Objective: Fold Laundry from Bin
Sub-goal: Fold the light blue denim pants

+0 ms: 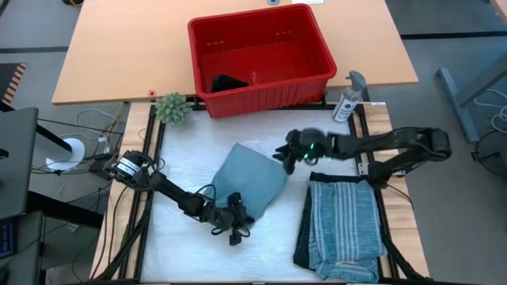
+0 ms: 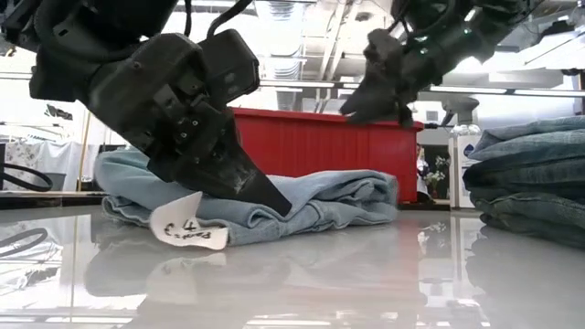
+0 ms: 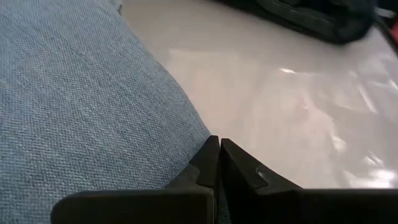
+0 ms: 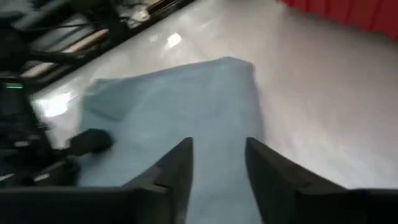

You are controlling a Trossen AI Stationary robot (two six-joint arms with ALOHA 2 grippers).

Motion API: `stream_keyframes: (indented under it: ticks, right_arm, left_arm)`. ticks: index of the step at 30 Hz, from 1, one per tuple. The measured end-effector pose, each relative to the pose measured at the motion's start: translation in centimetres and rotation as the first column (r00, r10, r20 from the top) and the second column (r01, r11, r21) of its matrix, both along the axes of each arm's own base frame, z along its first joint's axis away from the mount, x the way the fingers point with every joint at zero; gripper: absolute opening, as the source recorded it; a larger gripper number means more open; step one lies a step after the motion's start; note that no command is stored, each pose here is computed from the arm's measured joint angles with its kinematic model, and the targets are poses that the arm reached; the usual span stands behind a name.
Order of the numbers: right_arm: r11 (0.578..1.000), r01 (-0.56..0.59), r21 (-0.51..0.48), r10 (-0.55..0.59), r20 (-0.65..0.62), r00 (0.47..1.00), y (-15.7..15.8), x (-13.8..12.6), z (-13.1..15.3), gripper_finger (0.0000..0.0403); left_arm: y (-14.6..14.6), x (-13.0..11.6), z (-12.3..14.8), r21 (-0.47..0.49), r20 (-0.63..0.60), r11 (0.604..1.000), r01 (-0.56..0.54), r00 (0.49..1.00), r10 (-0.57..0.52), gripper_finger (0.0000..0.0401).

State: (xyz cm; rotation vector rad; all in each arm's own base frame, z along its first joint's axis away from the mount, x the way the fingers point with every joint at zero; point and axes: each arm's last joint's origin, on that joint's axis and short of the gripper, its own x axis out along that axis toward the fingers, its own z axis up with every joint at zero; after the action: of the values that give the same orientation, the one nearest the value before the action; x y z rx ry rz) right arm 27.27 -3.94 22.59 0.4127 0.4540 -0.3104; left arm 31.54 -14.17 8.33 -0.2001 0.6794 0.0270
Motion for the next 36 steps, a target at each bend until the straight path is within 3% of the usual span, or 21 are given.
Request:
stream_keyframes:
  ticks: [5,9,18,24,30,36]
  right_arm:
    - [0.985,-0.081,0.150,0.089,-0.052,0.995,-3.4,-1.8,-0.2,0.0250]
    - [0.966,-0.126,0.226,0.154,-0.108,0.982,-4.4,-1.4,-2.1,0.0289]
    - [0.952,-0.134,0.275,0.200,-0.229,0.952,-5.8,0.4,-7.1,0.0299]
    - [0.949,-0.138,0.282,0.221,-0.289,0.931,-7.0,2.3,-9.0,0.0306]
    - [0.906,-0.233,0.354,0.332,-0.251,0.909,-7.6,4.4,-7.4,0.0350]
    - [0.894,-0.319,0.316,0.417,-0.320,0.851,-8.3,4.4,-3.5,0.0380]
  left_arm:
    - [-0.1,0.1,0.0,0.010,-0.021,0.989,0.148,0.989,-0.148,0.0000]
    - [0.0,0.1,0.0,0.025,-0.028,0.978,0.207,0.978,-0.206,0.0000]
    - [0.2,0.1,0.0,0.019,-0.036,0.977,0.213,0.977,-0.212,0.0000]
    - [0.2,0.1,0.0,0.013,-0.036,0.978,0.206,0.978,-0.206,0.0000]
    - [0.2,0.1,0.0,0.007,-0.038,0.980,0.199,0.979,-0.198,0.0000]
    - [0.2,0.1,0.0,0.007,-0.037,0.980,0.197,0.980,-0.197,0.0000]
